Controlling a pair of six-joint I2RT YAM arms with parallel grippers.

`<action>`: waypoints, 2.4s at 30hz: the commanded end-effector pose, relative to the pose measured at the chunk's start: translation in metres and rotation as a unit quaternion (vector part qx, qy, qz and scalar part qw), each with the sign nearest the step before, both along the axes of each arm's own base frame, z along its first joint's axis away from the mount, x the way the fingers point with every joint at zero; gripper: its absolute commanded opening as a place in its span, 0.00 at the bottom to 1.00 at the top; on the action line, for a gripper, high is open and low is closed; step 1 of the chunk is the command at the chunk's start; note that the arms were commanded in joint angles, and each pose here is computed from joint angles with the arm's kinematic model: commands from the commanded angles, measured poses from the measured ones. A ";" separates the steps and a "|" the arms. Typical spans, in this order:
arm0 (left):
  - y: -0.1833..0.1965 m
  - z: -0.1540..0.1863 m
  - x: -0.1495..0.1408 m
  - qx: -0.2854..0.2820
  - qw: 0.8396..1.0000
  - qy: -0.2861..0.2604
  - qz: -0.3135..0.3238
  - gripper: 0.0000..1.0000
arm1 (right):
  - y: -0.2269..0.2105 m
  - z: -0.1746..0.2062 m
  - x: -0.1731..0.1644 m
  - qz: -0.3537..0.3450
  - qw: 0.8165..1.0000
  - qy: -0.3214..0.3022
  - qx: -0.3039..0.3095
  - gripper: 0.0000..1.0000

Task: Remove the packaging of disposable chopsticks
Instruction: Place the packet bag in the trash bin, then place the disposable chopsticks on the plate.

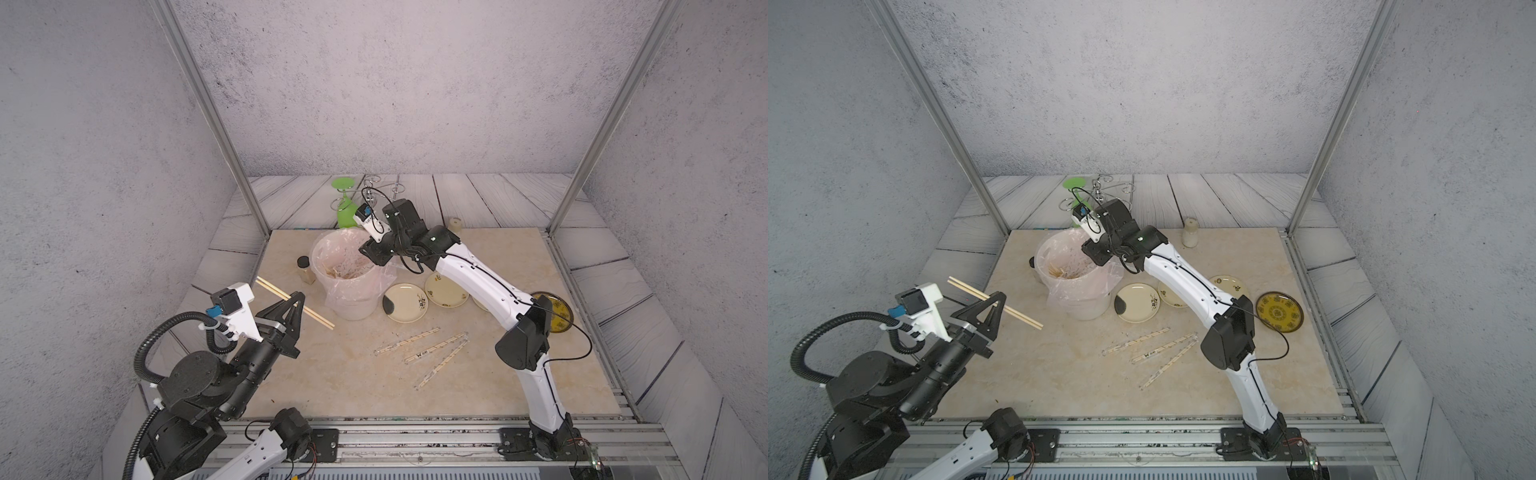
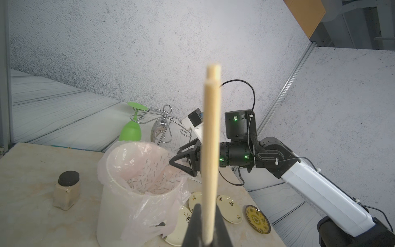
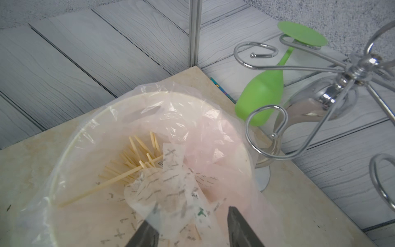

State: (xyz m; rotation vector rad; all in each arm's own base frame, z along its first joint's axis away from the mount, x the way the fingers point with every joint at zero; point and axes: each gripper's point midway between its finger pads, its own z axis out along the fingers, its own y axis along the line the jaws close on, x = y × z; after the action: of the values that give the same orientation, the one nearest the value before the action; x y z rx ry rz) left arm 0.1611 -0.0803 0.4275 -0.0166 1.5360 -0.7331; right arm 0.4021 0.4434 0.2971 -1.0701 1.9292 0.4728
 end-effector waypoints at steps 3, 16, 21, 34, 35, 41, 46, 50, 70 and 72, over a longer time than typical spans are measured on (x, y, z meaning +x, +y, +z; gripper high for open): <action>-0.005 -0.001 0.005 0.010 1.000 0.005 0.000 0.00 | -0.035 0.041 -0.015 -0.039 0.999 -0.012 -0.014 0.53; -0.014 -0.007 0.017 0.012 1.000 0.028 0.005 0.00 | -0.067 0.070 -0.042 -0.048 0.999 -0.015 -0.010 0.67; -0.020 -0.006 0.020 0.018 0.999 0.032 -0.003 0.00 | -0.085 0.083 -0.053 -0.061 0.998 -0.017 -0.012 0.67; -0.121 0.021 0.002 0.080 0.965 -0.017 -0.247 0.00 | -0.094 0.145 -0.211 0.202 0.954 0.061 0.211 0.55; -0.132 0.024 -0.002 0.077 0.958 -0.022 -0.276 0.00 | -0.094 0.150 -0.223 0.224 0.943 0.069 0.234 0.55; -0.174 0.041 -0.011 0.030 0.922 -0.030 -0.385 0.00 | -0.100 0.151 -0.251 0.251 0.923 0.089 0.280 0.54; -0.185 0.048 -0.006 0.006 0.916 -0.030 -0.401 0.00 | -0.101 0.138 -0.255 0.245 0.928 0.103 0.262 0.54; -0.186 0.053 -0.005 -0.006 0.916 -0.031 -0.400 0.00 | -0.100 0.130 -0.253 0.236 0.932 0.109 0.253 0.49; -0.163 0.048 0.014 0.012 0.950 -0.022 -0.311 0.17 | -0.087 0.119 -0.262 0.249 0.903 0.225 0.269 0.00; -0.159 0.046 0.019 0.012 0.956 -0.014 -0.294 0.33 | -0.086 0.112 -0.262 0.242 0.901 0.245 0.264 0.00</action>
State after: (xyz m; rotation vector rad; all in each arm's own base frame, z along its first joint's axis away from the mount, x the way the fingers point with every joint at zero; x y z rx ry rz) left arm 0.1722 -0.2557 0.4558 0.5591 1.5745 -1.2581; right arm 0.1414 0.3556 0.4200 -1.1547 1.6414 1.5054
